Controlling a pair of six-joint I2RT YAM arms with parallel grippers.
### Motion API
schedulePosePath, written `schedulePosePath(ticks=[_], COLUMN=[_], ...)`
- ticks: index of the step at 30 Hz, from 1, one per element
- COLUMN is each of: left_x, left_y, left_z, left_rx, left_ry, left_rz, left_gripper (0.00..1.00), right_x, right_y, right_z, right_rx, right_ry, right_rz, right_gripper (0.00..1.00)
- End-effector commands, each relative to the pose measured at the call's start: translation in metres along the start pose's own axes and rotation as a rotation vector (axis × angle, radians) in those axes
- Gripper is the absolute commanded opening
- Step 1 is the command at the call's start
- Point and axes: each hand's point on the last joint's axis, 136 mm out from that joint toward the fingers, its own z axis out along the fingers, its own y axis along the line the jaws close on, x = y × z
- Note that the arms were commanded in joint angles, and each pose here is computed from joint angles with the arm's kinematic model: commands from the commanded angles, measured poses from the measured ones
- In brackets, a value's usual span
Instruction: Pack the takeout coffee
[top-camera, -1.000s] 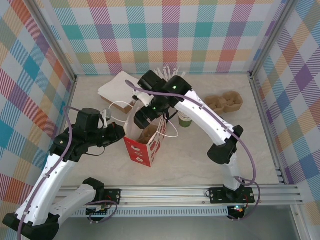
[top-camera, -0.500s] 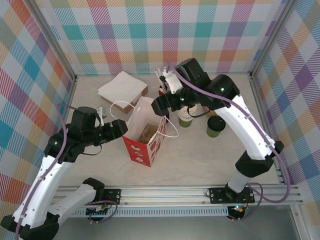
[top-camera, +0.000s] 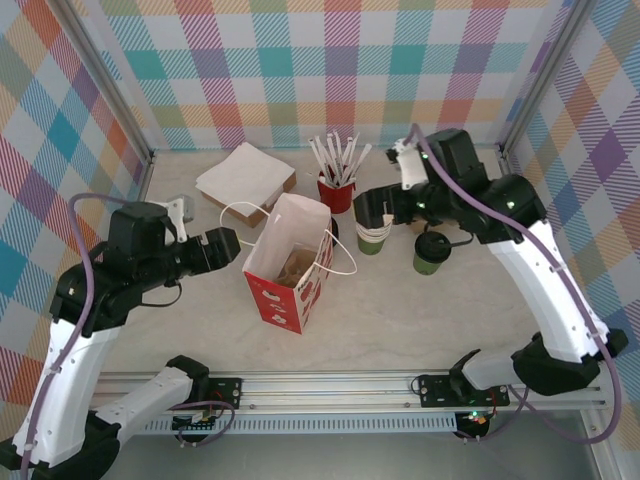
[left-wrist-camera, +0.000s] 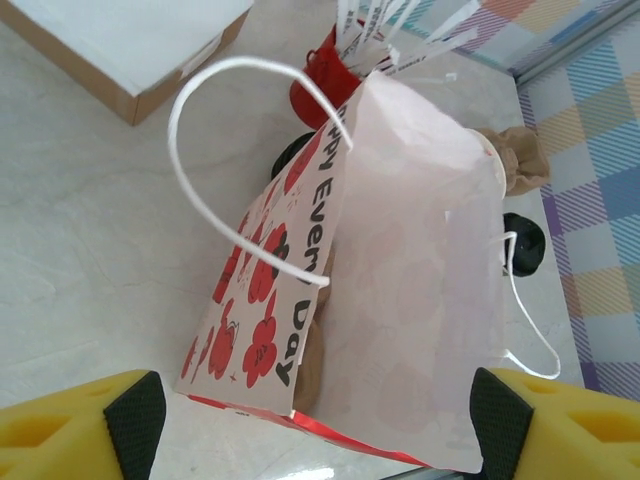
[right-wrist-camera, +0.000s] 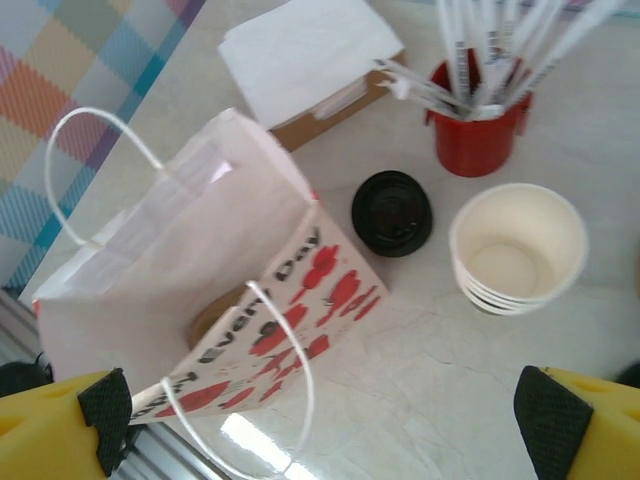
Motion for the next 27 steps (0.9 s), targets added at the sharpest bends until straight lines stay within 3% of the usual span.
schedulePosePath(ticks=[1,15,21,27], left_x=[-0.004,-0.045,-0.051,-0.049], left_y=[-0.003,-0.042,-0.066,-0.055], left_z=[-0.008,0.014,0.043,0.092], left_rx=[-0.017,0.038,0.127,0.071], left_ry=[0.015,0.077,0.163,0.287], left_rz=[0.113,0.339,0.458,0.539], left_gripper=[0.81,0.78,0.80,0.80], right_x=[0.006,0.080,0.092,0.097], right_y=[-0.016,-0.077,-0.093,-0.098], right_z=[-0.007,0.018,0.019,0.018], right_rx=[0.025,0.248,0.332,0.356], right_ry=[-0.018,0.134,0.164,0.175], right_rz=[0.061,0.148,0.144,0.139], right_gripper=[1.00,1.00,1.00,1.00])
